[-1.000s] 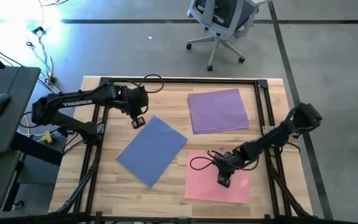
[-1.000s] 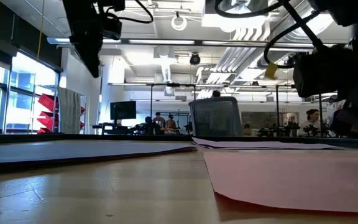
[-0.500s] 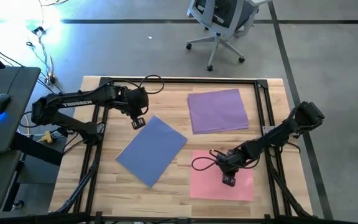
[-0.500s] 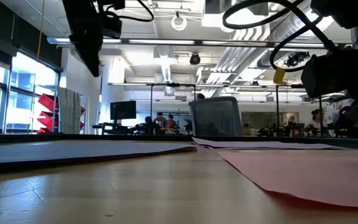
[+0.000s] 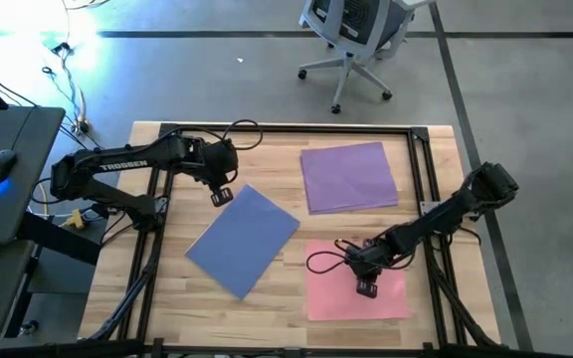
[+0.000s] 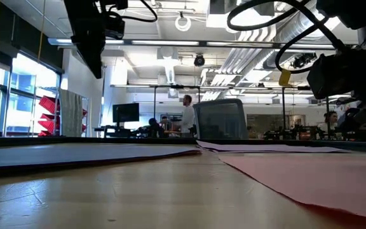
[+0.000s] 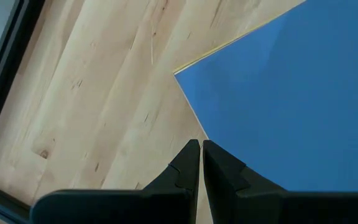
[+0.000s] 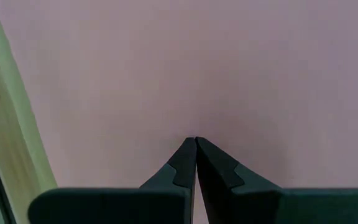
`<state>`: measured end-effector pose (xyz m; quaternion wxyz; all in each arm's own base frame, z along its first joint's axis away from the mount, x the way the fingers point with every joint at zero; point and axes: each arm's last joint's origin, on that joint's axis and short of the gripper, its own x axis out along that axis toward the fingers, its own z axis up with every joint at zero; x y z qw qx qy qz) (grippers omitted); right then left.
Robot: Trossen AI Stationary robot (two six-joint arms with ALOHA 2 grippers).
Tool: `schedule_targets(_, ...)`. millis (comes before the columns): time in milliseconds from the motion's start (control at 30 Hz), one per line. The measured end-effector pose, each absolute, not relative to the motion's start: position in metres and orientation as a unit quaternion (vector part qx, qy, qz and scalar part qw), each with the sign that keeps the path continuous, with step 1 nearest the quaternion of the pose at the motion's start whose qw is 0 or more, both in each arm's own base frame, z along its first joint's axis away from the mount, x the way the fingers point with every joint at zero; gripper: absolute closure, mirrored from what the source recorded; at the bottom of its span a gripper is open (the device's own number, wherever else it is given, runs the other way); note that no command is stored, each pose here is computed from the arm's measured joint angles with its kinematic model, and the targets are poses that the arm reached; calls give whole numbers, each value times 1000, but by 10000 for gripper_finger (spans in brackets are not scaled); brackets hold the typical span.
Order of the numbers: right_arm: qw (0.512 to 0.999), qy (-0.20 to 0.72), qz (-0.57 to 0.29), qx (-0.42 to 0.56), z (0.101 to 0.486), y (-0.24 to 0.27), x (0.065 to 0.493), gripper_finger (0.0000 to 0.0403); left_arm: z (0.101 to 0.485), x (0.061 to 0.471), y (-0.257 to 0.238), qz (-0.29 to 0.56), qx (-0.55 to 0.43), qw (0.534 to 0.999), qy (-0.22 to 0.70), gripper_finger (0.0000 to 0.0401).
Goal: Organize paper
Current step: Adjust the pink and violet paper
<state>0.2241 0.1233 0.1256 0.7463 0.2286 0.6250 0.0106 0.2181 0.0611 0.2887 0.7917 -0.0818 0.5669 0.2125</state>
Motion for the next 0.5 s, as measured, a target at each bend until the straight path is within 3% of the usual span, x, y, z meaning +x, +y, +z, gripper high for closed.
schedule_targets(300,756,590,-17,282,146,122,238,403,289,218,61,213,-82,792,567,401)
schedule_targets(500,793,514,-92,313,178,81,241,403,289,218,61,213,-83,792,566,401)
